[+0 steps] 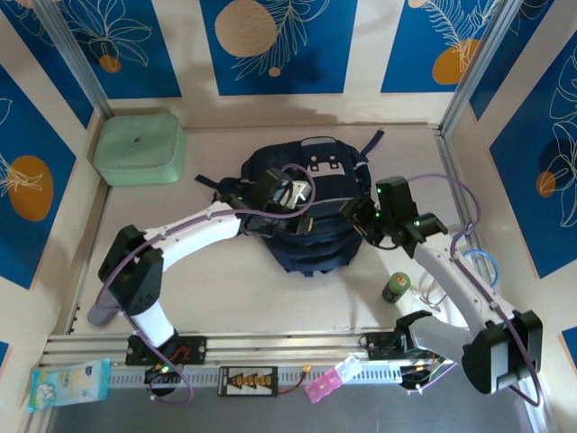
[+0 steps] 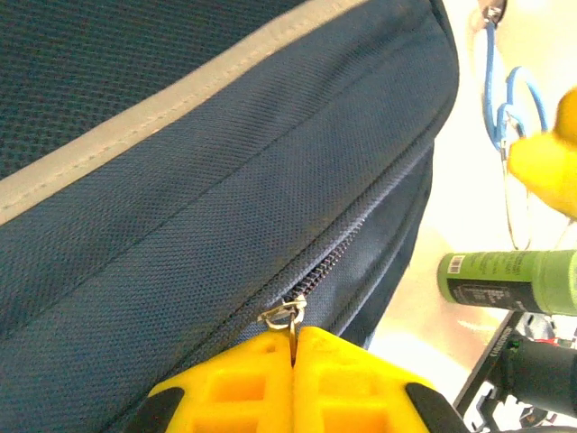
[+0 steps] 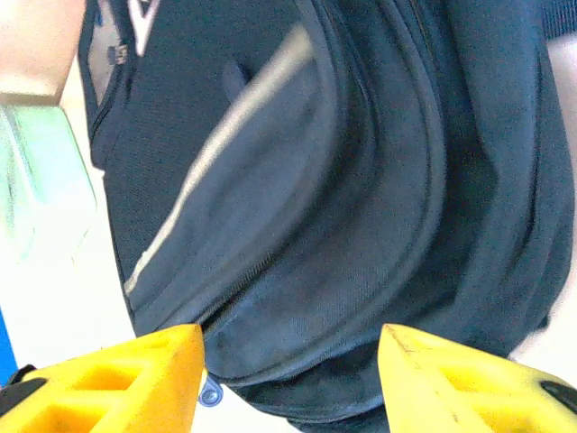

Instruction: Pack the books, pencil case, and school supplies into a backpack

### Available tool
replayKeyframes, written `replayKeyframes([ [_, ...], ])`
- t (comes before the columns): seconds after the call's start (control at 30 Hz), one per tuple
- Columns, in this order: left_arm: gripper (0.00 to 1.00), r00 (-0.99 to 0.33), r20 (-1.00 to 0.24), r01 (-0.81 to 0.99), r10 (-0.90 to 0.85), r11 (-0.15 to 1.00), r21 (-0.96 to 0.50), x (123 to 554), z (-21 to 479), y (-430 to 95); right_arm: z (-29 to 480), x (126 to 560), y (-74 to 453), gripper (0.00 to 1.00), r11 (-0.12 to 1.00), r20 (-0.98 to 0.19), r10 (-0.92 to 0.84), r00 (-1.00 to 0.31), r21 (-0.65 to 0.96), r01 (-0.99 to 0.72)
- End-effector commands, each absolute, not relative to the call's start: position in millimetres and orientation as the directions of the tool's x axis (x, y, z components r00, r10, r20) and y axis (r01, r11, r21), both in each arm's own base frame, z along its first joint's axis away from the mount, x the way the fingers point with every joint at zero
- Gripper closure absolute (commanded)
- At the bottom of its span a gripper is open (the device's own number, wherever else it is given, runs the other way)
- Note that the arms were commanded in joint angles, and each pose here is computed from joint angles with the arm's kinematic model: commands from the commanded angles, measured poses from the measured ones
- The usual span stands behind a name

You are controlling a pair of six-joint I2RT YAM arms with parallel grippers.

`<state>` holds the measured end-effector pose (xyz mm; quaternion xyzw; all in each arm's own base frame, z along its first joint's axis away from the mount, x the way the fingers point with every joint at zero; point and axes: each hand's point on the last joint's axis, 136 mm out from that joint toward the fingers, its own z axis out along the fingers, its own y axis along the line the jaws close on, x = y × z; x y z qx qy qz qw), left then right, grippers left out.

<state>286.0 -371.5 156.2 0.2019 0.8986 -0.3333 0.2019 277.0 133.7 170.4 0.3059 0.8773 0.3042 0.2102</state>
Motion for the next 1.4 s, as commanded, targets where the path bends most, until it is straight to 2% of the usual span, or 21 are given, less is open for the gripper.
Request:
replayKeyframes([
  [0.0, 1.0, -0.824, -0.516, 0.532, 0.233, 0.63, -0.566, 284, 171, -400, 161, 268, 124, 0.45, 0.525, -0.126, 0.771, -0.625, 0.682, 0.51],
  [0.17, 1.0, -0.822, -0.508, 0.543, 0.256, 0.621, -0.565, 279, 166, -405, 167, 277, 136, 0.42, 0.471, -0.084, 0.773, -0.629, 0.74, 0.48],
  [0.43, 1.0, -0.82, -0.501, 0.548, 0.276, 0.628, -0.552, 277, 164, -402, 169, 307, 159, 0.41, 0.471, -0.042, 0.733, -0.679, 0.751, 0.462],
  [0.53, 1.0, -0.821, -0.497, 0.548, 0.281, 0.632, -0.548, 276, 162, -401, 165, 317, 161, 0.46, 0.479, -0.047, 0.735, -0.676, 0.742, 0.47],
  [0.8, 1.0, -0.837, -0.449, 0.522, 0.314, 0.705, -0.48, 274, 151, -382, 146, 326, 143, 0.84, 0.572, -0.123, 0.733, -0.669, 0.645, 0.508],
  [0.87, 1.0, -0.833, -0.443, 0.523, 0.331, 0.731, -0.438, 273, 148, -371, 146, 326, 137, 0.89, 0.582, -0.142, 0.739, -0.659, 0.628, 0.517],
  [1.07, 1.0, -0.84, -0.399, 0.49, 0.368, 0.83, -0.267, 271, 141, -312, 156, 328, 118, 0.93, 0.576, -0.178, 0.76, -0.625, 0.631, 0.52],
  [1.37, 1.0, -0.815, -0.426, 0.473, 0.394, 0.876, -0.095, 287, 132, -258, 166, 332, 117, 0.94, 0.574, -0.179, 0.75, -0.637, 0.653, 0.493],
])
